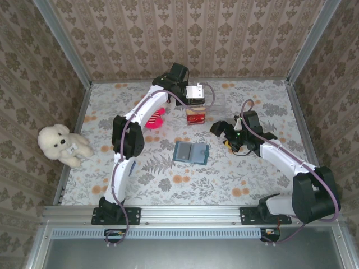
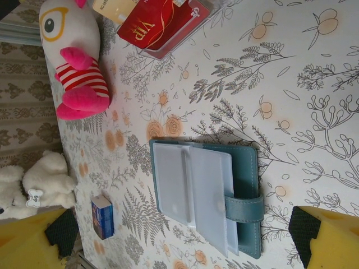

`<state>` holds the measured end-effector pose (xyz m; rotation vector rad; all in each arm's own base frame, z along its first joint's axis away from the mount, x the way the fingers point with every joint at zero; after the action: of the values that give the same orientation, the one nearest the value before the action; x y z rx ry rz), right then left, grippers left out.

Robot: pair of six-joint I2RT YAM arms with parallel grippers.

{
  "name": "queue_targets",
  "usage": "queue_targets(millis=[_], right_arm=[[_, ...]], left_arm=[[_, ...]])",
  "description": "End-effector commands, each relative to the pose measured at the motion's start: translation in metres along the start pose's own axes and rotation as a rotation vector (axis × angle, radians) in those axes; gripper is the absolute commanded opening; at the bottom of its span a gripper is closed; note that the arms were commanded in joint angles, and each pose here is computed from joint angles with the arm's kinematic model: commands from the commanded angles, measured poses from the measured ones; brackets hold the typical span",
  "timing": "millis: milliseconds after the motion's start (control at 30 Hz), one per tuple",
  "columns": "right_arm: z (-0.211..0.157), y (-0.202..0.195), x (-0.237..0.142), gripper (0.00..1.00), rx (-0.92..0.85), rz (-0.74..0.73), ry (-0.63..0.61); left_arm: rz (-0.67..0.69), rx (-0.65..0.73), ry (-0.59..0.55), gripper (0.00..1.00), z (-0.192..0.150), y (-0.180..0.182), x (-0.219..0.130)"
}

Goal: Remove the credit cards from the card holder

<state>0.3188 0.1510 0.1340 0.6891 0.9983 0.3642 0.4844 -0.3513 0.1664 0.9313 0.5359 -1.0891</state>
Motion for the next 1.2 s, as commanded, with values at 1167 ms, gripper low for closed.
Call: queue_targets(millis=[1167], right_arm=[[-0.001, -0.004, 0.008, 1.00, 0.047, 0.030, 0.022]], left_arm=[[-0.207, -0.069, 0.063, 0.00, -0.014, -0.039, 0.008]])
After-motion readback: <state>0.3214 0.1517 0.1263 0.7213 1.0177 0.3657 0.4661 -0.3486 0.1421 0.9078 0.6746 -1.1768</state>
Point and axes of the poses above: each hand's point on the last joint's axis, 136 mm out from that joint toward the fingers, its own x axis out along the fingers, its own y axis along the line the jaws close on, z = x × y, the point moved 1 cm from there along -x, back along the fingers, and after that the axes turned 12 degrees about -x, right-handed, at the moved point
